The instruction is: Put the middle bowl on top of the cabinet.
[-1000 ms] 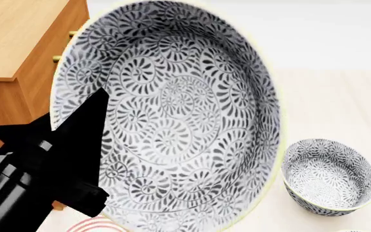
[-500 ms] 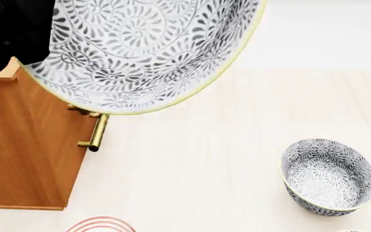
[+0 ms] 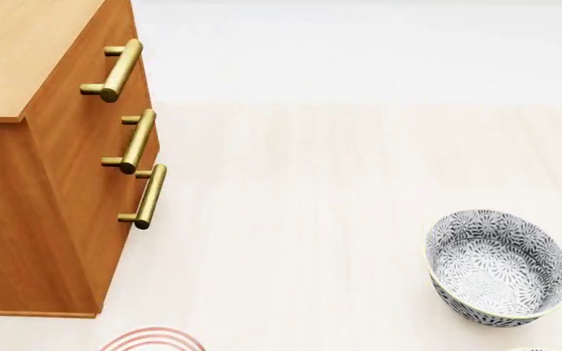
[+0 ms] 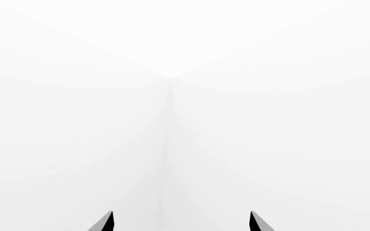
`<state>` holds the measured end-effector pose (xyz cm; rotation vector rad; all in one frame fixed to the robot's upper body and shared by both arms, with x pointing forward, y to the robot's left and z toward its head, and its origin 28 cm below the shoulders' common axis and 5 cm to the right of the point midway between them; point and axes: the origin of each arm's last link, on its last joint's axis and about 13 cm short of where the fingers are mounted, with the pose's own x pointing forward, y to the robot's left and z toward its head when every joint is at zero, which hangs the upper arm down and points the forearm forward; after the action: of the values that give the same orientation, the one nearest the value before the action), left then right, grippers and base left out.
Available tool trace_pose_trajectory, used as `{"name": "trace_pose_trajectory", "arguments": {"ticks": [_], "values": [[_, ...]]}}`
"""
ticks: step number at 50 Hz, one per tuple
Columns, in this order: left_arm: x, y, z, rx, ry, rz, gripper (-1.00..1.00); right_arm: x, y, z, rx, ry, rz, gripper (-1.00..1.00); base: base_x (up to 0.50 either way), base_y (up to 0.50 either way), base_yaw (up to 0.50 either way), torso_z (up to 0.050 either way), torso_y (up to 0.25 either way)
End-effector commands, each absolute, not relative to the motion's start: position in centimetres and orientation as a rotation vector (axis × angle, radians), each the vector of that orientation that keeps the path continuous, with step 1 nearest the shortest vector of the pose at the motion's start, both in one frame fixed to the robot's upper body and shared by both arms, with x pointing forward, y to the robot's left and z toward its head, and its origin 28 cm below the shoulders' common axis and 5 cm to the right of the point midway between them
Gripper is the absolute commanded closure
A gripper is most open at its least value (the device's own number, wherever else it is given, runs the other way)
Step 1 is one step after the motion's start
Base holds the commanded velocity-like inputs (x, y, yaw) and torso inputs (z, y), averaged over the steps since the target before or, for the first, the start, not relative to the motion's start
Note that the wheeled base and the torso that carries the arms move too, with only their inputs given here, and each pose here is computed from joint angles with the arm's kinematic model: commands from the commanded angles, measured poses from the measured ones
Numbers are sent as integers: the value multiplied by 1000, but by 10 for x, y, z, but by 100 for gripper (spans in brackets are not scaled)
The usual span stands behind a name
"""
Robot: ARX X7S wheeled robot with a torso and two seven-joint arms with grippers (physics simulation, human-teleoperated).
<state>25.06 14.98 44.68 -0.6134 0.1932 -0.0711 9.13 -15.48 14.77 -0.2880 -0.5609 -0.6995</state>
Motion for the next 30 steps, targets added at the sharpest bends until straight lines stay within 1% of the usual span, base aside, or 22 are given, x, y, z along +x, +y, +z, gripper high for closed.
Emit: {"name": "trace_pose_trajectory", "arguments": {"ticks": [1, 7, 8, 25, 27, 30], "values": [[294, 162, 454, -644, 350, 144, 100, 92, -154, 148, -288, -560, -698, -100, 0, 0, 0, 0, 0], [321, 178, 443, -674, 368, 248, 100, 91, -154, 148, -289, -563, -700, -100, 0, 0, 0, 0, 0], [322, 178, 443, -652, 366, 258, 100, 91, -154, 148, -290, -563, -699, -100, 0, 0, 0, 0, 0], [351, 210, 424, -741, 411, 420, 100, 87, -155, 149, -295, -568, -700, -100, 0, 0, 0, 0, 1], [357, 216, 421, -770, 421, 454, 100, 88, -155, 149, -296, -567, -700, -100, 0, 0, 0, 0, 0], [360, 225, 419, -810, 382, 535, 100, 88, -155, 149, -298, -567, -698, -100, 0, 0, 0, 0, 0]]}}
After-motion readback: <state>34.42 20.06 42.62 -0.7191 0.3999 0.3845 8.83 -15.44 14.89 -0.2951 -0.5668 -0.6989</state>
